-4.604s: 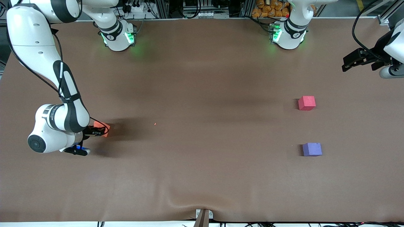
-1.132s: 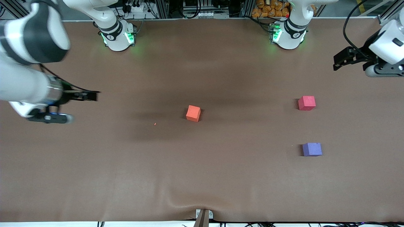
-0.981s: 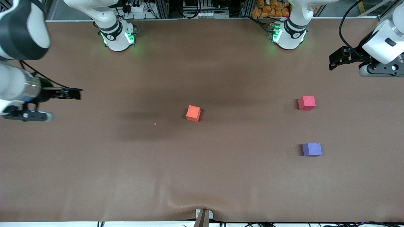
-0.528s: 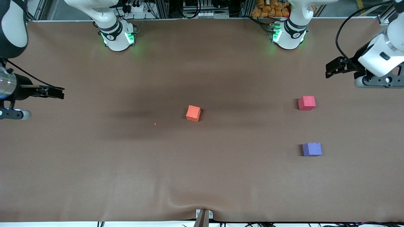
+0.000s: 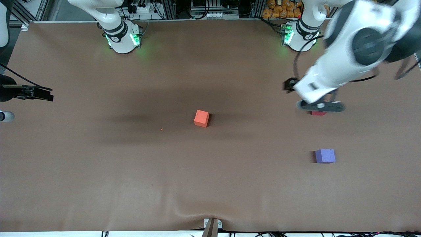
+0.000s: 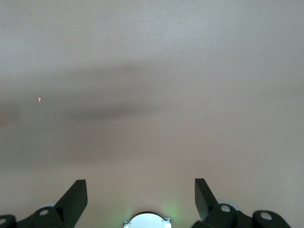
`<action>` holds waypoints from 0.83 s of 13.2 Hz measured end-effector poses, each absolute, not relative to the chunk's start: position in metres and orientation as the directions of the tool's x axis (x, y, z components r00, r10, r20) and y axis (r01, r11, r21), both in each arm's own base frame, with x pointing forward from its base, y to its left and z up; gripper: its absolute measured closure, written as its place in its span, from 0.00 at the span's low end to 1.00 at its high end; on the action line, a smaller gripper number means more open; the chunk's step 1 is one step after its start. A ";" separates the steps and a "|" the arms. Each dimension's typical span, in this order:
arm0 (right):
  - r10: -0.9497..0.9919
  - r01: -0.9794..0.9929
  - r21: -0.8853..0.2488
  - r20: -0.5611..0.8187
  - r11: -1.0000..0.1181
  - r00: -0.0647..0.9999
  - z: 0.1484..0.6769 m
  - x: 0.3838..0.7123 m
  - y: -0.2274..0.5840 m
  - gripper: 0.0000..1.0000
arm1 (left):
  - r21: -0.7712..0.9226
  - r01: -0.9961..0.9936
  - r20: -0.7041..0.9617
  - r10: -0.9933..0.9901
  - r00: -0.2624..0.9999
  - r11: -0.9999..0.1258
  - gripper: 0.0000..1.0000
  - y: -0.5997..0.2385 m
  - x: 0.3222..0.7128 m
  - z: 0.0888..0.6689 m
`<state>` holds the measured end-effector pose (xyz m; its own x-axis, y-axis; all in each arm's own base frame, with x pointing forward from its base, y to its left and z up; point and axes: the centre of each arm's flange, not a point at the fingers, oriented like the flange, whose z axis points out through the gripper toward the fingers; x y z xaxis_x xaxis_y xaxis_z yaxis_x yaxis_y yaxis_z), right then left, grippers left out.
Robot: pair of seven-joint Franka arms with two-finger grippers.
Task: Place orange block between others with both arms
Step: 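Reach the left gripper toward the orange cube at the table middle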
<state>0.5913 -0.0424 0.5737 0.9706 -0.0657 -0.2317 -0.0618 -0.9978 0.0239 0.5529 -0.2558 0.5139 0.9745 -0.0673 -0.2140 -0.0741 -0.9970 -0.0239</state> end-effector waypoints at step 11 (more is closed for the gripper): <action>-0.073 -0.064 0.051 -0.203 -0.997 0.976 0.575 0.595 -0.047 0.00 | -0.096 0.047 -0.107 0.057 0.993 -0.994 0.00 -0.450 0.523 0.366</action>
<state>0.5952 -0.0466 0.5748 0.9764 -0.0732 -0.2031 -0.0642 -0.9967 0.0506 0.5234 -0.4501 0.3657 0.9926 0.0570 -0.1074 0.0467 -0.9943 -0.0959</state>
